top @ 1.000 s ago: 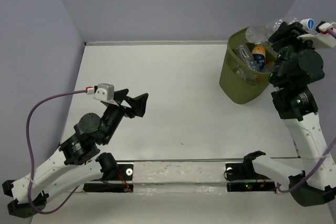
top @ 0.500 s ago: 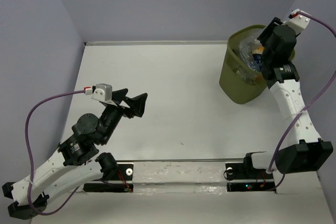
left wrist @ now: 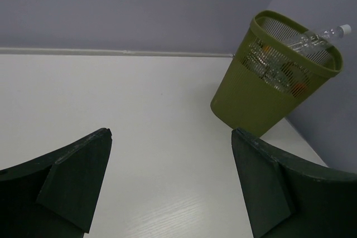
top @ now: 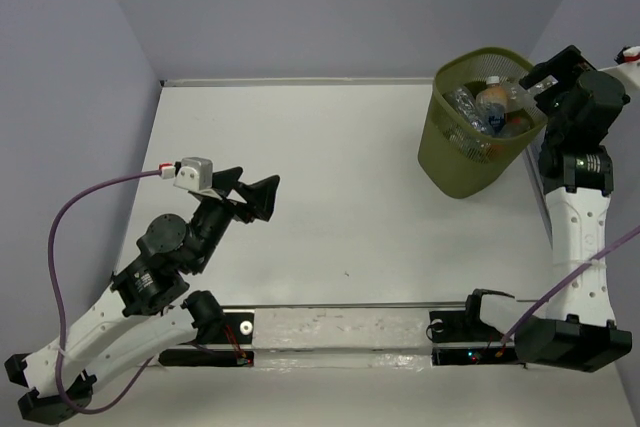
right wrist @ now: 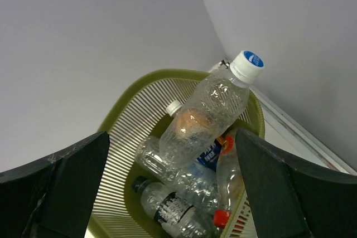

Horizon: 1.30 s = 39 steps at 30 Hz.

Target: Put the plastic bottles in the bin

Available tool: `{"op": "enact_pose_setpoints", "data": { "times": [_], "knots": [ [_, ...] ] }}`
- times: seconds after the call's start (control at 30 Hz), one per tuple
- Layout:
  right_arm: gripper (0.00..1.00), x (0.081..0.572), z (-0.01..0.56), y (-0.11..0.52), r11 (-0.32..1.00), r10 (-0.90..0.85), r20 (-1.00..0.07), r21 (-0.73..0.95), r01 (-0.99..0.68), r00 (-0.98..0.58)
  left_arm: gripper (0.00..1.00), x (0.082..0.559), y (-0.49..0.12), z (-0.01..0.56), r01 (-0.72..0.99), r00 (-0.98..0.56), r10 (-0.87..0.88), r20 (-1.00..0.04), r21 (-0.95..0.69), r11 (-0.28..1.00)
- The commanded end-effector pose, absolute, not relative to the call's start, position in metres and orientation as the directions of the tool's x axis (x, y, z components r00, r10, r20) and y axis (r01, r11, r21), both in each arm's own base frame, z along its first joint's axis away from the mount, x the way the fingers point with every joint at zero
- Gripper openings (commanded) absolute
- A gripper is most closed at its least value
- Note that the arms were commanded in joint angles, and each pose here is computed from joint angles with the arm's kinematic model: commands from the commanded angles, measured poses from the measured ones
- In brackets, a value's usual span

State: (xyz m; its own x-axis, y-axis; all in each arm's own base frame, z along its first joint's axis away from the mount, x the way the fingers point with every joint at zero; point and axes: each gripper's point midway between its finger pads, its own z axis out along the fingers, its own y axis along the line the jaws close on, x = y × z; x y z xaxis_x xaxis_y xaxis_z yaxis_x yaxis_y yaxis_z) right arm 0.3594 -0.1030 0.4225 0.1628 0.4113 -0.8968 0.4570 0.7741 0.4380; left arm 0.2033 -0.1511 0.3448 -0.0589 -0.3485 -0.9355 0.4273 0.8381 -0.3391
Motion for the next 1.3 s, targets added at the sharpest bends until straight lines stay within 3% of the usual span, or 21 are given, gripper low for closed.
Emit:
{"op": "enact_pose_setpoints", "data": {
  "times": [0.0, 0.1, 0.17, 0.2, 0.23, 0.3, 0.43, 0.7, 0.77, 0.8, 0.83, 0.87, 0.9, 1.13, 1.27],
  "knots": [
    [1.00, 0.341, 0.454, -0.091, 0.812, 0.391, -0.902, 0.432, 0.392, 0.184, 0.98, 0.206, -0.150, 0.357, 0.436, -0.024, -0.393, -0.919, -0.363, 0.824],
    [0.91, 0.332, 0.468, -0.080, 0.831, 0.403, -0.895, 0.445, 0.335, 0.191, 0.99, 0.208, -0.149, 0.358, 0.432, -0.021, -0.394, -0.919, -0.364, 0.825],
    [0.71, 0.324, 0.478, -0.071, 0.843, 0.410, -0.890, 0.454, 0.289, 0.201, 0.99, 0.209, -0.148, 0.357, 0.427, -0.020, -0.395, -0.919, -0.365, 0.827],
    [0.59, 0.315, 0.488, -0.060, 0.859, 0.416, -0.887, 0.456, 0.232, 0.202, 0.99, 0.210, -0.147, 0.357, 0.423, -0.019, -0.396, -0.918, -0.366, 0.829],
    [0.30, 0.311, 0.492, -0.051, 0.868, 0.427, -0.884, 0.460, 0.188, 0.193, 0.99, 0.210, -0.148, 0.357, 0.423, -0.019, -0.395, -0.919, -0.365, 0.829],
    [0.04, 0.302, 0.498, -0.012, 0.893, 0.447, -0.887, 0.450, 0.000, 0.114, 0.99, 0.211, -0.149, 0.357, 0.430, -0.020, -0.394, -0.919, -0.364, 0.826],
    [0.00, 0.262, 0.506, 0.056, 0.830, 0.466, -0.885, 0.435, -0.349, 0.005, 0.99, 0.209, -0.152, 0.360, 0.463, -0.015, -0.400, -0.917, -0.361, 0.810],
    [0.01, 0.160, 0.503, 0.104, 0.749, 0.434, -0.900, 0.338, -0.570, 0.036, 0.99, 0.207, -0.143, 0.369, 0.472, 0.027, -0.435, -0.900, -0.372, 0.799],
    [0.23, 0.142, 0.506, 0.110, 0.739, 0.425, -0.904, 0.312, -0.597, 0.054, 0.99, 0.208, -0.143, 0.368, 0.469, 0.025, -0.433, -0.901, -0.372, 0.801],
    [0.38, 0.130, 0.508, 0.109, 0.748, 0.429, -0.899, 0.300, -0.592, 0.086, 0.99, 0.209, -0.143, 0.369, 0.467, 0.026, -0.432, -0.901, -0.371, 0.803],
    [0.58, 0.124, 0.510, 0.107, 0.759, 0.435, -0.893, 0.298, -0.578, 0.111, 0.99, 0.209, -0.143, 0.370, 0.468, 0.027, -0.434, -0.901, -0.372, 0.802],
    [0.93, 0.121, 0.512, 0.104, 0.772, 0.437, -0.889, 0.295, -0.563, 0.134, 0.99, 0.209, -0.143, 0.370, 0.471, 0.025, -0.439, -0.898, -0.377, 0.798],
    [0.99, 0.113, 0.515, 0.098, 0.796, 0.442, -0.879, 0.293, -0.529, 0.178, 0.99, 0.208, -0.142, 0.373, 0.472, 0.029, -0.446, -0.894, -0.381, 0.795],
    [1.00, 0.107, 0.512, 0.080, 0.855, 0.422, -0.870, 0.288, -0.430, 0.255, 0.99, 0.190, -0.141, 0.408, 0.554, 0.071, -0.511, -0.857, -0.392, 0.735],
    [1.00, 0.106, 0.514, 0.078, 0.859, 0.424, -0.865, 0.291, -0.420, 0.268, 0.99, 0.197, -0.136, 0.409, 0.503, 0.060, -0.493, -0.868, -0.400, 0.766]
  ]
}}
